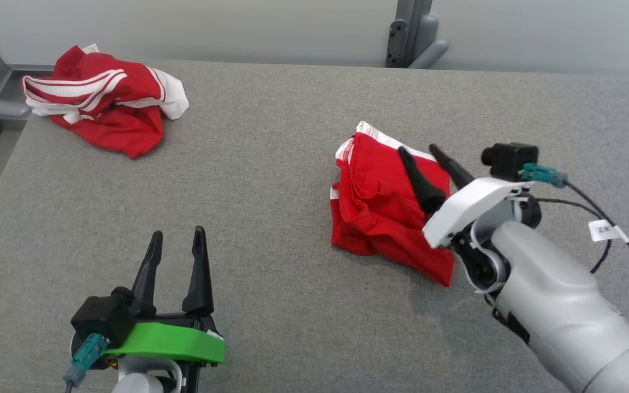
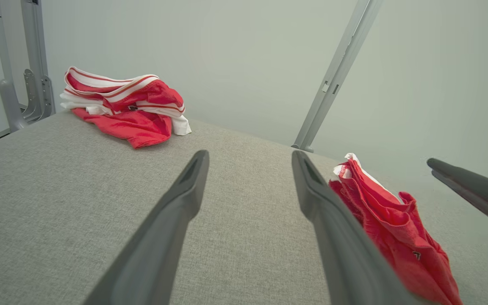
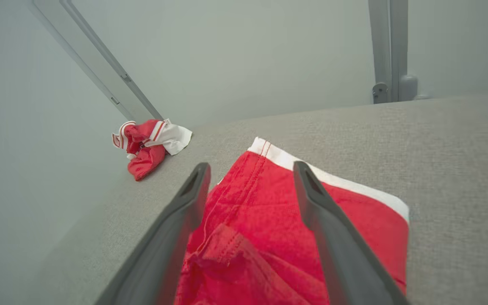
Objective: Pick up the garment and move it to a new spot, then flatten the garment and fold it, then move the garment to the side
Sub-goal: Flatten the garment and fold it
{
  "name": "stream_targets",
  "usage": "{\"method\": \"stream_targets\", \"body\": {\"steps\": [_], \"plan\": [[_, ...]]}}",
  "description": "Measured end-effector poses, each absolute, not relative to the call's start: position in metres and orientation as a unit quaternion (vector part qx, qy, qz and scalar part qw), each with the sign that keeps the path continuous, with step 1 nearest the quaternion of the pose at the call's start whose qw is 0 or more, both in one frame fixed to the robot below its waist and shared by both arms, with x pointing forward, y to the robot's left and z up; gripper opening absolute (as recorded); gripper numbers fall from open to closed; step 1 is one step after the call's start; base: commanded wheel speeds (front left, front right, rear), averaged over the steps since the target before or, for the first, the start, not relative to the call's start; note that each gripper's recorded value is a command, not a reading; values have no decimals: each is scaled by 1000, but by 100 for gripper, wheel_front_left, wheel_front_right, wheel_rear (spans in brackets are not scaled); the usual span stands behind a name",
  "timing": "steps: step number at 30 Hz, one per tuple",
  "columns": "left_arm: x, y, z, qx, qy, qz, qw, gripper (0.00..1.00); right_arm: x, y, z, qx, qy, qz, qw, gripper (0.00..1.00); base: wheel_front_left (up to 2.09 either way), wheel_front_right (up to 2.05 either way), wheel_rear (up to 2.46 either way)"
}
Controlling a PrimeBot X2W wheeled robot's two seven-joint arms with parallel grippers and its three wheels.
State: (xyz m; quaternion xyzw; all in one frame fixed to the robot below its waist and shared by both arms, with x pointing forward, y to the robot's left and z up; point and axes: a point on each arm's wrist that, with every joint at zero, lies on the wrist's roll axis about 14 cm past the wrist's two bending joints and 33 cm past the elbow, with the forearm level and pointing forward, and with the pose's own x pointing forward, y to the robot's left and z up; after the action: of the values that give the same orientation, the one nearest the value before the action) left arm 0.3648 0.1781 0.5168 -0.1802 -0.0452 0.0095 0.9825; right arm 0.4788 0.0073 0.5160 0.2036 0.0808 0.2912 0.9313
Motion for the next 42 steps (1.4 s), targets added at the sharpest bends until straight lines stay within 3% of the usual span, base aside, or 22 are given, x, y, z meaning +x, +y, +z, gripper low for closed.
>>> {"method": "stream_targets", "body": {"steps": [6,7,8,10,12,13,20,27,42], "plan": [[367,173,514,-181,-41,1,983,100,495,-40,522,179,37,239,954,100,0,0,0],[367,173,514,-181,-41,1,983,100,495,-44,520,174,36,234,956,92,0,0,0],[367,173,513,-181,-40,1,983,100,495,-44,519,171,35,232,957,64,0,0,0],[366,174,512,-180,-38,3,983,100,493,-42,515,162,35,232,959,27,0,0,0],[365,176,510,-180,-36,6,983,100,492,-40,509,154,40,231,960,13,0,0,0],[364,177,510,-179,-35,7,983,100,491,-39,505,152,44,231,960,0,0,0,0],[361,184,506,-174,-29,18,984,100,499,-33,485,55,64,257,963,0,0,0,0],[353,195,501,-170,-23,38,984,100,493,-4,454,-30,123,325,937,0,0,0,0],[351,197,503,-169,-25,42,984,100,436,41,439,-9,171,440,881,0,0,0,0]]}}
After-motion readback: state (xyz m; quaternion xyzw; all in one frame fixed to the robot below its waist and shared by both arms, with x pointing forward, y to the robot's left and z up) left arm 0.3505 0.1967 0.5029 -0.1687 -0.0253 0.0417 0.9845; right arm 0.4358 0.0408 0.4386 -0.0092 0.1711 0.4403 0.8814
